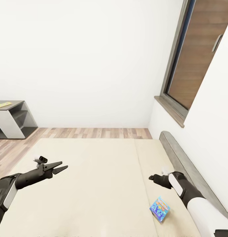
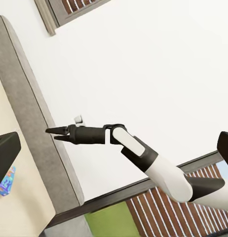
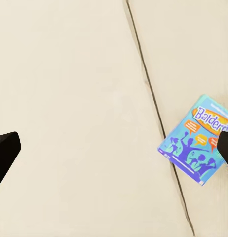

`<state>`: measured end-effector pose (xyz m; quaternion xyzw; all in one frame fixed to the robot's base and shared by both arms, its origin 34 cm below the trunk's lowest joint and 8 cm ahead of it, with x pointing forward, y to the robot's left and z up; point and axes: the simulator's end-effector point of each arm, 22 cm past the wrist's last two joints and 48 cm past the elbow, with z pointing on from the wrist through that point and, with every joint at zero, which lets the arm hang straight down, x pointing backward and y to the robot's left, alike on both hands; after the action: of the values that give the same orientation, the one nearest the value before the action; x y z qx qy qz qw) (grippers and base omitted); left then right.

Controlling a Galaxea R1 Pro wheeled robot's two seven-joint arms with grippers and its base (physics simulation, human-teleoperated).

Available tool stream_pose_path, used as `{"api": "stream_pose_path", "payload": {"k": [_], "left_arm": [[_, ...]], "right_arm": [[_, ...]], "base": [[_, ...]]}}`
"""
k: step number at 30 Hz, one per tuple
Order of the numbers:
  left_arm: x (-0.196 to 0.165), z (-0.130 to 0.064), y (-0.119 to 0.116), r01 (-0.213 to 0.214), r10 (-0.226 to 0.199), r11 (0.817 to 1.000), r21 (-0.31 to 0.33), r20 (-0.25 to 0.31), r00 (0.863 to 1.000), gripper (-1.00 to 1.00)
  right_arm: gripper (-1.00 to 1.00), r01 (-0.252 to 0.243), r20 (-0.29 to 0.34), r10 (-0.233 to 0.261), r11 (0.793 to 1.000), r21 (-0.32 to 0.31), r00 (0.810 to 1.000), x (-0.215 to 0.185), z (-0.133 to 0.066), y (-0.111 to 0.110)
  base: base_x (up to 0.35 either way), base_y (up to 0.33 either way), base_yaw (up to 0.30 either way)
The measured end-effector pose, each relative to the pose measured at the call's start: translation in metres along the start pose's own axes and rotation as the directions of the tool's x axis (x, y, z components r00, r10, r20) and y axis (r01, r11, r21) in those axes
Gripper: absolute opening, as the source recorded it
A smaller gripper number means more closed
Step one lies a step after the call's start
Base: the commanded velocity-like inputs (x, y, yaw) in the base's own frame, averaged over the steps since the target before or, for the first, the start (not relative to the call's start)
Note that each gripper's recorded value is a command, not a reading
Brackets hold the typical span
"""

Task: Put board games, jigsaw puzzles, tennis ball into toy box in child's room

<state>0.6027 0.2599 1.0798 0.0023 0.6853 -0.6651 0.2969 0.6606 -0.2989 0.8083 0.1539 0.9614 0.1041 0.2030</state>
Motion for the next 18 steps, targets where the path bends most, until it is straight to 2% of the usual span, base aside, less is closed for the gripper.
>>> {"api": "stream_pose_path", "payload": {"k": [7,18], "left_arm": [[0.002,0.0,0.006,0.01,-0.01,1.0,-0.008,-0.004,1.0,1.0],[0.006,0.0,0.016,0.027,-0.027,0.999,-0.018,-0.008,1.0,1.0]], "right_arm": [[1.0,0.033,0.041,-0.034,0.999,0.016,0.999,-0.005,0.006,0.001],[1.0,0.037,0.039,-0.038,0.999,0.023,0.999,-0.001,0.014,-0.002]], "base": [[0.0,0.0,0.0],[0.0,0.0,0.0]]}}
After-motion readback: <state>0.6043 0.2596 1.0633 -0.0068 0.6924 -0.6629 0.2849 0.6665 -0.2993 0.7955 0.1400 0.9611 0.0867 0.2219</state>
